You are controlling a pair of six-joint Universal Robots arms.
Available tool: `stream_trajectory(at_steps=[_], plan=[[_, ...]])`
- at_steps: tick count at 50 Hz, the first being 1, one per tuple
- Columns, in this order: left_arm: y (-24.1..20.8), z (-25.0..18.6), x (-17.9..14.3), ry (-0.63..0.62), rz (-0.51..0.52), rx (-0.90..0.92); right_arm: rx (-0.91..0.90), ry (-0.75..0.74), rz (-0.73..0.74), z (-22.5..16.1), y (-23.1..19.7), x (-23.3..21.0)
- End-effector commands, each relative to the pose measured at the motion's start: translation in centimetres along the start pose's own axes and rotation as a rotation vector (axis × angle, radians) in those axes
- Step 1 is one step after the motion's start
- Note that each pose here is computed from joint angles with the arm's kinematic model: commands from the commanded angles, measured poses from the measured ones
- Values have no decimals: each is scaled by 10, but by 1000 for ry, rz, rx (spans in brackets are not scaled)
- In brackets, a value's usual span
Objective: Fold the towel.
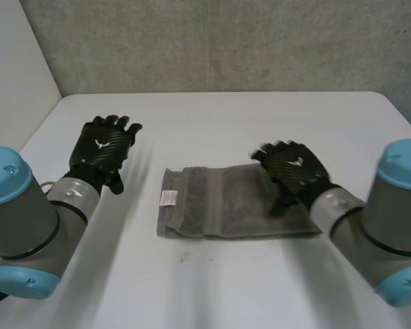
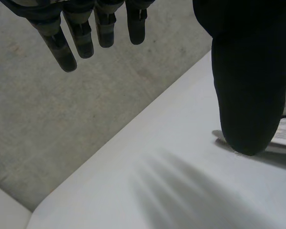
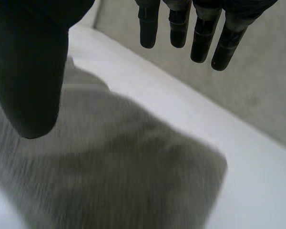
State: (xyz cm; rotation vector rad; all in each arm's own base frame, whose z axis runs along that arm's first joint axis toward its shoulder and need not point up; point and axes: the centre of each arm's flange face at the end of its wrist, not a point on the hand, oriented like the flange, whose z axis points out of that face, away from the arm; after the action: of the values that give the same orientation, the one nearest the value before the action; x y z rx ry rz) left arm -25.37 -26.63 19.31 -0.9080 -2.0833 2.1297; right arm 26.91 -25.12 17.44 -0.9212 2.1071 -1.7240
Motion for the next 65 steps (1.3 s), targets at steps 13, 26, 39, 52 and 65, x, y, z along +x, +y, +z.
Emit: stream_trajectory(at_steps=[13, 26, 39, 52, 65], plan=[[1, -4, 9, 27, 1, -4, -24, 172, -185, -1, 34, 47], [1, -5, 9, 26, 1, -2, 318, -96, -521, 3, -36, -94], [1, -5, 9, 24, 1, 2, 260, -444, -541, -15, 29, -187], [-18, -3, 19, 45, -18, 66, 267, -163, -144, -2, -39, -107], [-43, -5, 55, 181, -363, 1, 44, -136, 88, 15, -36, -62]])
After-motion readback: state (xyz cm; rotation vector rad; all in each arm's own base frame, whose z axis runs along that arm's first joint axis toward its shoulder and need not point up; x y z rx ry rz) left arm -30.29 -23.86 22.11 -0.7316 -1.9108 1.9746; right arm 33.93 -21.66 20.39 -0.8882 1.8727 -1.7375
